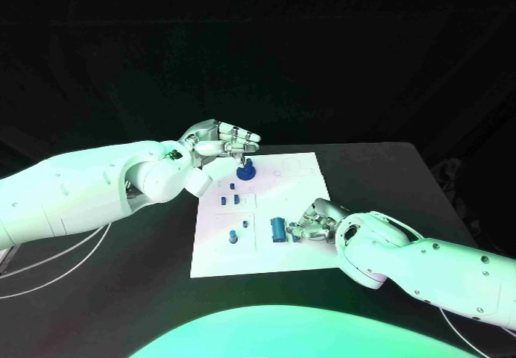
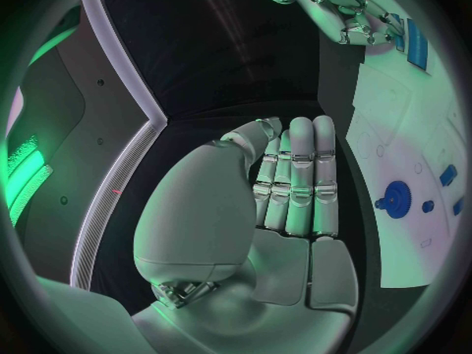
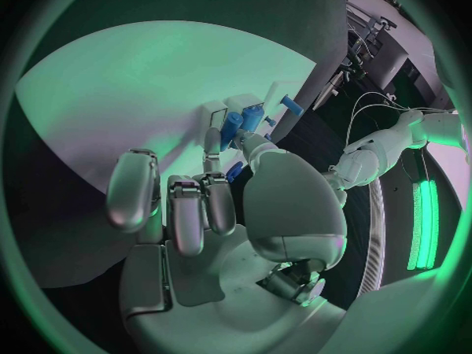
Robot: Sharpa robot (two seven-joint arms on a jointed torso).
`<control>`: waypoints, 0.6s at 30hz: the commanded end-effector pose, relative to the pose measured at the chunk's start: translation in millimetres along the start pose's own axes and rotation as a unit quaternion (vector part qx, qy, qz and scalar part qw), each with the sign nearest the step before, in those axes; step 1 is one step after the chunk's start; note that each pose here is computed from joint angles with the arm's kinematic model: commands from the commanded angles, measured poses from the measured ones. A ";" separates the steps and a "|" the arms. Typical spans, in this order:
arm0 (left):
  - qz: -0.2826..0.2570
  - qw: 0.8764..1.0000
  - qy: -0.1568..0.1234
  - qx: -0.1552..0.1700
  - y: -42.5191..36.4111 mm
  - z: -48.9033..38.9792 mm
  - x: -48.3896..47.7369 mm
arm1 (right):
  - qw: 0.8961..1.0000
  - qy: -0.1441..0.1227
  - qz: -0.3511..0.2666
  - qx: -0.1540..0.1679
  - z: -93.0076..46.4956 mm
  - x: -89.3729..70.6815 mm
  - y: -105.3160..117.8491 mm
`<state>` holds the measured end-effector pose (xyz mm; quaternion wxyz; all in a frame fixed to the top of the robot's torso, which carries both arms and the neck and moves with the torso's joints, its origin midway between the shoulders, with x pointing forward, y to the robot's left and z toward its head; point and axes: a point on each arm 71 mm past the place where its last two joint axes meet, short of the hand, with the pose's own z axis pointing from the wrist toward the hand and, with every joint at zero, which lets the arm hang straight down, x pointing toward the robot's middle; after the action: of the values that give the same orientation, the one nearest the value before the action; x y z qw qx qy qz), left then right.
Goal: Assemble the parts on the task board
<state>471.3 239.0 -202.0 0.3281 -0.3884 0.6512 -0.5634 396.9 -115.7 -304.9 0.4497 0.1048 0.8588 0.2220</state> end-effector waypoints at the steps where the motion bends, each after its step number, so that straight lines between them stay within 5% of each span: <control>1: -0.004 1.000 0.010 0.002 -1.0 0.4 2.3 | 1.000 0.002 -0.010 -0.007 0.3 0.6 -0.2; 18: -0.003 1.000 0.009 0.002 -0.8 0.3 1.5 | 1.000 -0.012 -0.023 -0.006 -2.8 -4.6 -7.8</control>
<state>471.3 239.5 -202.3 0.3275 -0.3888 0.6521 -0.5625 397.9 -126.3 -304.5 0.4605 0.0996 0.8557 0.2141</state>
